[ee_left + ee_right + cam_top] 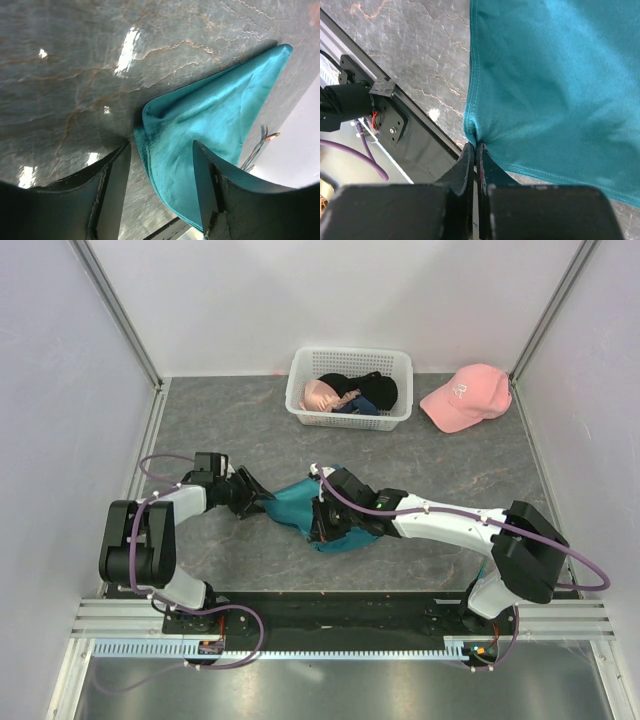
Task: Fold the napkin into a case and place the utensils inside
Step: Pick up the lower triangle-folded napkin from the center of the board, then fold the lower triangle-folded napkin at the center of the board.
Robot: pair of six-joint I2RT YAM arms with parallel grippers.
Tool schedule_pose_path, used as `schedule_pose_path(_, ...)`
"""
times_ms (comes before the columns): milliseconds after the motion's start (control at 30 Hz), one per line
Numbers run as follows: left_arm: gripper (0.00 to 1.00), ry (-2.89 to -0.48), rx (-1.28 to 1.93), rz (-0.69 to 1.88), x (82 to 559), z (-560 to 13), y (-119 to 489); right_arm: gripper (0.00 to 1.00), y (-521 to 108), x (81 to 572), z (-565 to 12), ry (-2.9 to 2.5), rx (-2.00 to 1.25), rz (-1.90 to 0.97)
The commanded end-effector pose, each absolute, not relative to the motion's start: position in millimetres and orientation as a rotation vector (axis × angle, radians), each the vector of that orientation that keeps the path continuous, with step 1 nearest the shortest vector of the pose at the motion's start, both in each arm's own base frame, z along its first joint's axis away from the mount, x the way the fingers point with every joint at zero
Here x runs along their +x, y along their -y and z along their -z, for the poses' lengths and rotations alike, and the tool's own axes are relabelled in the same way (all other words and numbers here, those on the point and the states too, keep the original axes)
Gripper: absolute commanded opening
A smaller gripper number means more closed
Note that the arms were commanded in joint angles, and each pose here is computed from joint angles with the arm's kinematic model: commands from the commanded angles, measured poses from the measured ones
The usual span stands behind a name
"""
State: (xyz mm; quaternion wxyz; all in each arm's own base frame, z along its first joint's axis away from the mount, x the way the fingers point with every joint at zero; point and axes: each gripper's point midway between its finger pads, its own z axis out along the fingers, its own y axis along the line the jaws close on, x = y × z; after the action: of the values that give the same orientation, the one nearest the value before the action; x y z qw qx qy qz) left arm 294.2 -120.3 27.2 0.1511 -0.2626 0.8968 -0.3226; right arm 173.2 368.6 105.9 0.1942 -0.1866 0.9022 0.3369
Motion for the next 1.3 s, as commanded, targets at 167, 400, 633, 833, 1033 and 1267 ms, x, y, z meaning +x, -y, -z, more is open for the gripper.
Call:
schedule_pose_path(167,0.55,-2.58,-0.792,0.856,304.1,-14.4,115.2,0.0,-366.4,178.2,-127.9,-2.465,-0.486,-1.033)
schedule_pose_path(400,0.46,-2.57,-0.779,0.848,310.1,-16.8,114.6,0.0,-366.1,178.4,-131.1,-2.46,-0.483,-1.058)
schedule_pose_path(633,0.22,-2.539,-0.741,0.781,319.4,-30.2,107.0,0.0,-363.6,164.5,-119.3,-2.489,-0.514,-1.105)
schedule_pose_path(833,0.02,-2.557,-0.707,0.605,310.2,-45.5,86.2,0.0,-366.1,131.3,-94.7,-2.536,-0.615,-1.123)
schedule_pose_path(1033,0.02,-2.535,-0.654,0.452,301.3,-64.5,67.1,0.0,-376.2,100.1,-83.7,-2.544,-0.601,-1.33)
schedule_pose_path(1267,0.02,-2.522,-0.614,0.21,303.5,-73.3,66.0,0.0,-368.2,97.4,-91.1,-2.505,-0.514,-1.5)
